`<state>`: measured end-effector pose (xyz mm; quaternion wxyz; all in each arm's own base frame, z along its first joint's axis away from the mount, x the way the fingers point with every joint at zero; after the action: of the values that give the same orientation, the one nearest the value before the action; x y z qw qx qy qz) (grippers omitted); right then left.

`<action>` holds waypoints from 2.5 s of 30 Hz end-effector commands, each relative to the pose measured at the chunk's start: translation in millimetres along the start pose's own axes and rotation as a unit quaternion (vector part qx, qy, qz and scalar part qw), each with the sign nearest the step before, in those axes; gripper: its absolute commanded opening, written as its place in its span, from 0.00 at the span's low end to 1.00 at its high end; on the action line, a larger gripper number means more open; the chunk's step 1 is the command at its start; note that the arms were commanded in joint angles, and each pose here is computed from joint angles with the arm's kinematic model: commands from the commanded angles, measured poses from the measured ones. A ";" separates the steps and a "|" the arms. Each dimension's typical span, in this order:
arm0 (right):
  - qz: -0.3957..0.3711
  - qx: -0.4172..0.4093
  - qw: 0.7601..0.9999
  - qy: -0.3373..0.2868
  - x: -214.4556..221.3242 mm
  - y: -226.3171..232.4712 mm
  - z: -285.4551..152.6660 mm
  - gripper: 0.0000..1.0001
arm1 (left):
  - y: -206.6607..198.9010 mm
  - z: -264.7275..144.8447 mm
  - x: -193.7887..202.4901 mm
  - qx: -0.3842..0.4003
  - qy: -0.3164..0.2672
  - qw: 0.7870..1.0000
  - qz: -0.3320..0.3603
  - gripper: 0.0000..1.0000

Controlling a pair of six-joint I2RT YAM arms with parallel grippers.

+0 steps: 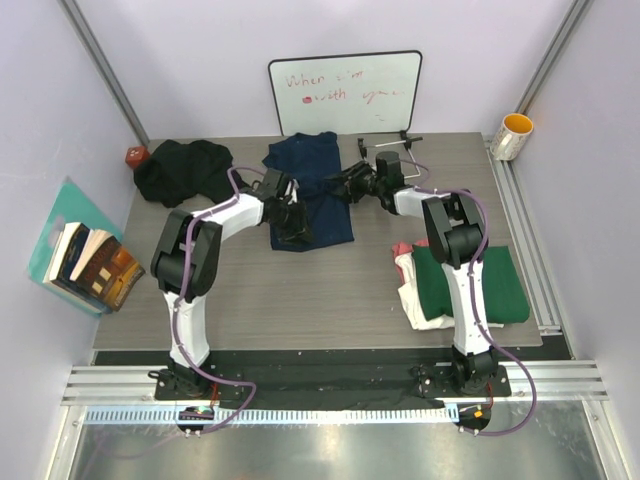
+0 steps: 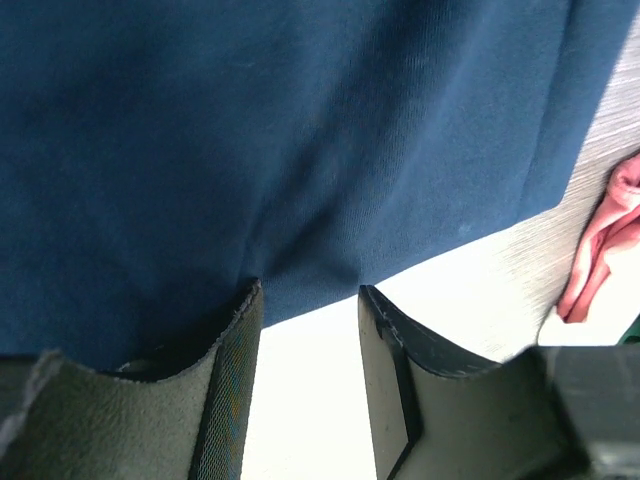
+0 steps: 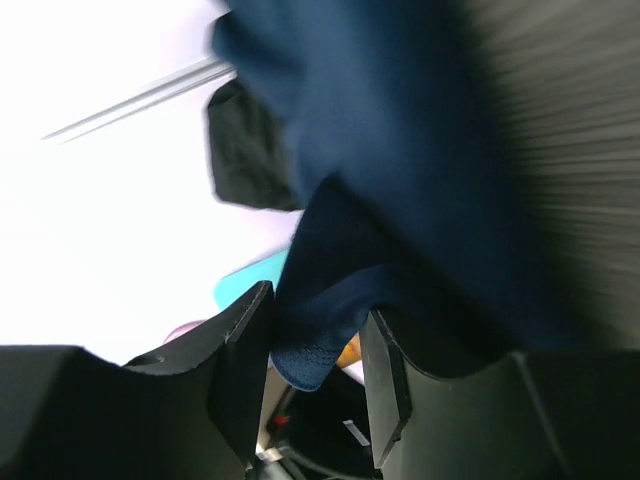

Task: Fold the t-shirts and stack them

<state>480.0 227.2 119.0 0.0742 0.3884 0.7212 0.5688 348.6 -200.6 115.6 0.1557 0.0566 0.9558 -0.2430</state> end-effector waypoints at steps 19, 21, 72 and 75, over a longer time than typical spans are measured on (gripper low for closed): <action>-0.050 -0.027 0.997 -0.058 -22.1 64.2 -43.3 0.46 | 17.2 -55.5 57.6 -0.029 0.022 0.999 0.008 0.45; -0.078 -0.037 0.995 -0.047 -12.0 83.8 -52.0 0.46 | 12.7 -65.9 54.4 -0.028 0.009 0.999 0.016 0.46; -0.327 0.514 0.783 0.128 170.6 -113.0 -138.9 0.02 | 16.1 -111.3 119.3 -0.135 0.189 0.973 -0.005 0.29; -0.342 0.504 0.784 0.118 170.8 -98.2 -134.2 0.11 | 17.2 -115.5 120.5 -0.141 0.190 0.972 0.006 0.30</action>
<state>241.0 228.9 115.0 -0.0531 0.0378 0.9910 0.1167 215.3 -134.5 153.7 -0.0169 0.0693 0.9916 -0.1075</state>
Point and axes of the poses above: each gripper's point midway between its finger pads, its own z axis out along the fingers, its own y axis along the line the jaws close on, x = y × z, the point moved 10 cm from there along -z, back along the fingers, and after that the axes turned 10 degrees about z, right-handed, at the moved point
